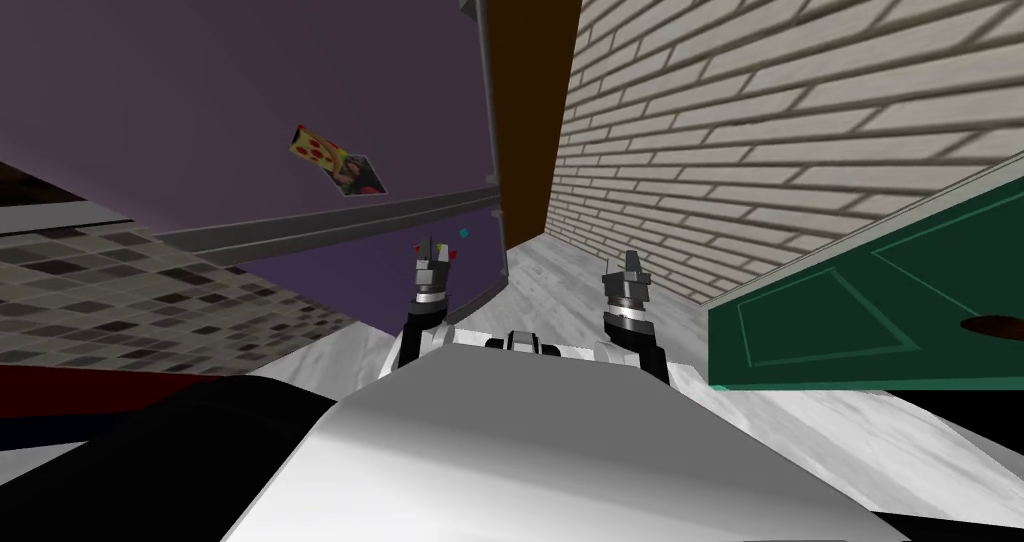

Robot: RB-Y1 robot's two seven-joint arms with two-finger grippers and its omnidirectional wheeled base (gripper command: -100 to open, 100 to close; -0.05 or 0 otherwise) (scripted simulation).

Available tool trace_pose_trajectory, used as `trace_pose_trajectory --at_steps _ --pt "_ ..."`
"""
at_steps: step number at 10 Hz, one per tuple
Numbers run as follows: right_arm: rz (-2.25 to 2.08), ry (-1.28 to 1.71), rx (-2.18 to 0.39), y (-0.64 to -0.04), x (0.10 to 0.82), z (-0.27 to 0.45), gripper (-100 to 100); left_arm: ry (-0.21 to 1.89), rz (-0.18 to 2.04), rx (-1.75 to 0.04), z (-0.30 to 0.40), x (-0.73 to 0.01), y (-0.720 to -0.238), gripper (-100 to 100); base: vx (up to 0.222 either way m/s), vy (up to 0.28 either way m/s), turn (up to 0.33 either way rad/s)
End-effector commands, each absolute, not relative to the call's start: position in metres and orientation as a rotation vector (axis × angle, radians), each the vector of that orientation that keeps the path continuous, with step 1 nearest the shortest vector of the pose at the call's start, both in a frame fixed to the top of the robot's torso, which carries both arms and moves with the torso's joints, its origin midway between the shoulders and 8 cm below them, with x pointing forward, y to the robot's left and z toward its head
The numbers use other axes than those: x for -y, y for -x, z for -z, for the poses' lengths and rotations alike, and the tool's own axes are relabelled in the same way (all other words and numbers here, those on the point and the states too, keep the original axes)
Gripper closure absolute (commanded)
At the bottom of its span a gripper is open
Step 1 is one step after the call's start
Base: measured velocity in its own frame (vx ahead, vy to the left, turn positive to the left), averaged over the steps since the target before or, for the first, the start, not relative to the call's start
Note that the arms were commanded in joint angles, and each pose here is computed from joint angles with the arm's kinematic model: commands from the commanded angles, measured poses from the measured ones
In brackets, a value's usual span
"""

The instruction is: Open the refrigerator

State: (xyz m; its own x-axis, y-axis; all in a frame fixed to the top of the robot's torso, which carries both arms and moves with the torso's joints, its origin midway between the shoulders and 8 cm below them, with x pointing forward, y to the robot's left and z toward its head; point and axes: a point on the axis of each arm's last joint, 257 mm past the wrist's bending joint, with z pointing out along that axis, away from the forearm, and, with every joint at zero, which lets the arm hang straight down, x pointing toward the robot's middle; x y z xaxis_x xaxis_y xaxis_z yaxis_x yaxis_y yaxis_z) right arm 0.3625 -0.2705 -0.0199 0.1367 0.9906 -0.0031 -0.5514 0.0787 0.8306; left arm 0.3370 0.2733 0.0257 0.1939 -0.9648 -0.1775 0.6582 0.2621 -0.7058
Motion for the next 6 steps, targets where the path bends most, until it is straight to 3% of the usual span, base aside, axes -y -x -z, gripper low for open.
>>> trace_pose_trajectory --at_steps 1,6 --pt "-1.308 -0.799 -0.7 -0.362 0.27 0.02 0 0.543 1.177 -0.74 -0.018 -0.283 -0.343 -100 0.044 0.024 -0.134" --pt "-1.307 -0.799 -0.701 -0.362 0.27 0.02 0 0.602 1.061 -0.811 -0.003 -0.319 -0.356 -100 0.061 0.022 -0.194"
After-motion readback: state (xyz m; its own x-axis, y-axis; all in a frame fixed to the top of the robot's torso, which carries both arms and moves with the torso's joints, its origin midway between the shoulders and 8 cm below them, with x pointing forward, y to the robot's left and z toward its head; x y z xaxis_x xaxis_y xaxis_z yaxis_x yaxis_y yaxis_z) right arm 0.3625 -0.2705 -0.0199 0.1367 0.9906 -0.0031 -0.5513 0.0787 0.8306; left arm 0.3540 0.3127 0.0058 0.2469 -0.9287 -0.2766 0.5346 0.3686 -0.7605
